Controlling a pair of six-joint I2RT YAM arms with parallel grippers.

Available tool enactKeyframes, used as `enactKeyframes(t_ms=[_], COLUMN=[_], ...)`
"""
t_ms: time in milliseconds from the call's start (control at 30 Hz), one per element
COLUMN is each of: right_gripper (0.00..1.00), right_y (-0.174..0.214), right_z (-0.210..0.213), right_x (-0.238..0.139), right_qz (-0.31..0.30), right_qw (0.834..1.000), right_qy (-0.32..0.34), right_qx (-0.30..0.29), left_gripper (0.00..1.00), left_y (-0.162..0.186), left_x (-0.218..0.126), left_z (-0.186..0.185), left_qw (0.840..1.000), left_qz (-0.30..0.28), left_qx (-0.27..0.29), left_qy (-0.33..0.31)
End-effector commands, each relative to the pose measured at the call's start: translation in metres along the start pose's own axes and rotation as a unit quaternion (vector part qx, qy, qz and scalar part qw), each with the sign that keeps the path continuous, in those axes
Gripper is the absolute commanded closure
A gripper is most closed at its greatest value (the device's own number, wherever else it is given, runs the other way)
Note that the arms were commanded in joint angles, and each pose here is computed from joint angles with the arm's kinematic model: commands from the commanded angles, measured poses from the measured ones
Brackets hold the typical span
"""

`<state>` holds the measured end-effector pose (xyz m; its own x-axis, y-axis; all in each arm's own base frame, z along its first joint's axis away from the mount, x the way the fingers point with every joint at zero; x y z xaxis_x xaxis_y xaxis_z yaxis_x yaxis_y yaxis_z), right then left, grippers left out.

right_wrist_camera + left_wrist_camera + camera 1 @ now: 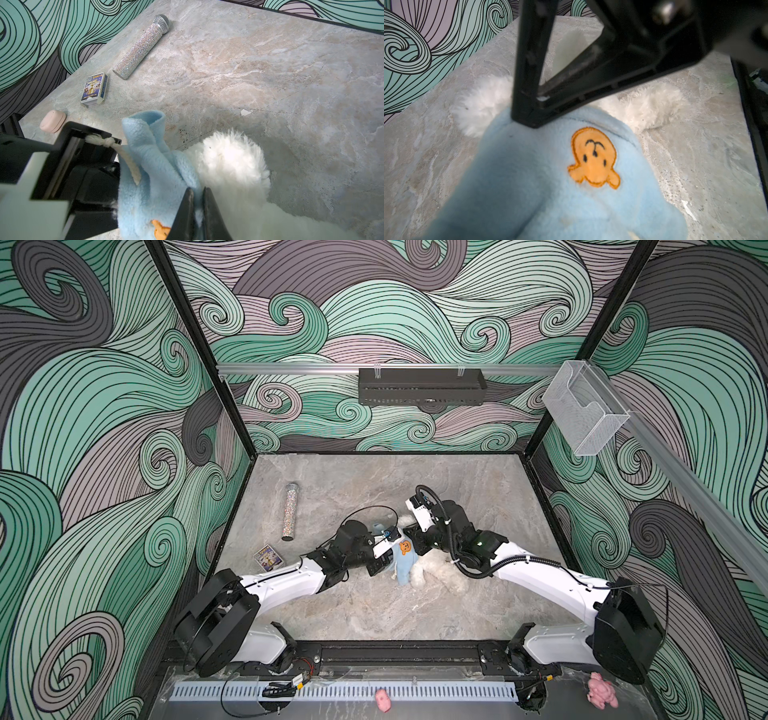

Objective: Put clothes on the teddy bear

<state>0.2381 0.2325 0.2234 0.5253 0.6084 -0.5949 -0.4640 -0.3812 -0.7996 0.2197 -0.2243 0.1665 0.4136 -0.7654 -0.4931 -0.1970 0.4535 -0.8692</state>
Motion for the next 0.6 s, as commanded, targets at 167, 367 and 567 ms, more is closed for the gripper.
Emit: enactKeyframes(t_ms=[167, 367, 567], right_gripper=[0.99, 1.00, 1.00], right_y=[-0.008, -0.027, -0.026], right_z=[-0.005, -0.024, -0.051], right_x=[0.008, 0.002, 0.002], right_qz=[0.005, -0.044, -0.063], right_qw=[0.999, 0.992, 0.974], right_qy=[0.035, 0.058, 0.040], right_qx=[0.015, 0.102, 0.212], left_gripper=[1.00, 1.00, 1.00], left_y=[-0.008, -0.003, -0.007], left_x=[0.001, 0.005, 0.004], left_z=[-0.002, -0.011, -0.019], left_qw=[1.000, 0.997, 0.995], left_qz=[0.000, 0.015, 0.018], left_qx=[0.015, 0.062, 0.090], left_qy=[0.018, 0.032, 0.027])
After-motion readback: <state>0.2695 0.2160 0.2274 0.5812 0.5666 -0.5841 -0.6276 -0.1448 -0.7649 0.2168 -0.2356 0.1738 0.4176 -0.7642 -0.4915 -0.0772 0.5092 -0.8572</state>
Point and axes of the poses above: each gripper's point midway between its finger pads, its own x axis out along the fingers, its own z axis along the line the jaws close on, y = z × x, the point moved 9 cm from there along -x, back along the fingers, and after that the axes turned 7 degrees about -x, right-handed, at the moved point
